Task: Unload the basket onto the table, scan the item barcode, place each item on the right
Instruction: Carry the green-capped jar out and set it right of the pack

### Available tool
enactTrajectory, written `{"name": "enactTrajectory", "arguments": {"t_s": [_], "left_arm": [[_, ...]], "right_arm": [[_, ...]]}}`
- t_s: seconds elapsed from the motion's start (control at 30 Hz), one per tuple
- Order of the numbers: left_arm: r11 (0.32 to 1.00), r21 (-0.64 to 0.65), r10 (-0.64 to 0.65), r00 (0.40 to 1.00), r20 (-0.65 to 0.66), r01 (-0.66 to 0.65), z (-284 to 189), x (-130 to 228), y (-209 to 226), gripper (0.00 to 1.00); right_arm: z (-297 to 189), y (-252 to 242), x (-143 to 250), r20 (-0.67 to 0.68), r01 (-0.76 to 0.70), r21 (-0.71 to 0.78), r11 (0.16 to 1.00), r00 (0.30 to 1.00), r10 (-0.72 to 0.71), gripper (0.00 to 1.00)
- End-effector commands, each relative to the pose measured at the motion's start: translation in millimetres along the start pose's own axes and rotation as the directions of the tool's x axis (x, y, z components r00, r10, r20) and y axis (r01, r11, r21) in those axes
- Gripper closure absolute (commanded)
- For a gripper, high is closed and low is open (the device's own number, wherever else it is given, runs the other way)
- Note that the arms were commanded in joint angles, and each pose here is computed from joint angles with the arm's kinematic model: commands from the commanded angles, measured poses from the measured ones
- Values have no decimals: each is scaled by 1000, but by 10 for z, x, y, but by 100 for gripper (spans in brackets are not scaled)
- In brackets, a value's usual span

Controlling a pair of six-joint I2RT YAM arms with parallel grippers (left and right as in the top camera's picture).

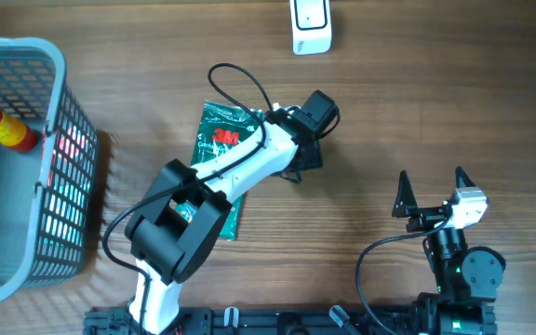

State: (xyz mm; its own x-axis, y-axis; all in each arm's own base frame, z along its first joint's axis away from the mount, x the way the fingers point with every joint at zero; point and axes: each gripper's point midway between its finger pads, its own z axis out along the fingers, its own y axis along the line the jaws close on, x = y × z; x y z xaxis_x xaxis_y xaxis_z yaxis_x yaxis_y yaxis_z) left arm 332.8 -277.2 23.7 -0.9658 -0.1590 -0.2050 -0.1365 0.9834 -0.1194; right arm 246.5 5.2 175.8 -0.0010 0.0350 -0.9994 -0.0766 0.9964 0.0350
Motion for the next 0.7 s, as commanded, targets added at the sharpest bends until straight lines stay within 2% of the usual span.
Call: {"name": "enactTrajectory", "arguments": {"t_s": [0.0, 0.1, 0.27, 0.33, 0.4, 0.5, 0.6, 0.67], "left_arm": [[1000, -8, -14, 999, 31, 15, -188, -161, 22, 23], [999, 27, 38, 995, 95, -40, -710, -449, -11, 0], [995, 77, 43, 948, 316, -70, -1855, -939, 12, 0], [994, 87, 12, 870, 492, -63, -2624, -1185, 179, 0], [997, 81, -38, 802, 596, -13, -3054, -1306, 397, 0], [984, 46, -148, 633, 760, 175, -3801, -1432, 1160, 0], [955, 52, -215, 560, 800, 292, -4108, -1420, 1705, 0], [913, 54, -271, 502, 821, 405, -4279, -1394, 2201, 0]], "right_arm": [[-3, -7, -14, 7, 10, 6, 1000, 1000, -10, 0], [-3, -6, -14, 7, 10, 6, 1000, 1000, -10, 0], [-3, -6, -14, 7, 10, 6, 1000, 1000, -10, 0], [-3, -7, -16, 8, 10, 6, 1000, 1000, -10, 0], [-3, -6, -14, 7, 10, 6, 1000, 1000, -10, 0], [-3, -6, -16, 8, 10, 6, 1000, 1000, -10, 0], [-3, -6, -14, 7, 10, 6, 1000, 1000, -10, 0], [-3, -6, -16, 8, 10, 6, 1000, 1000, -10, 0]]}}
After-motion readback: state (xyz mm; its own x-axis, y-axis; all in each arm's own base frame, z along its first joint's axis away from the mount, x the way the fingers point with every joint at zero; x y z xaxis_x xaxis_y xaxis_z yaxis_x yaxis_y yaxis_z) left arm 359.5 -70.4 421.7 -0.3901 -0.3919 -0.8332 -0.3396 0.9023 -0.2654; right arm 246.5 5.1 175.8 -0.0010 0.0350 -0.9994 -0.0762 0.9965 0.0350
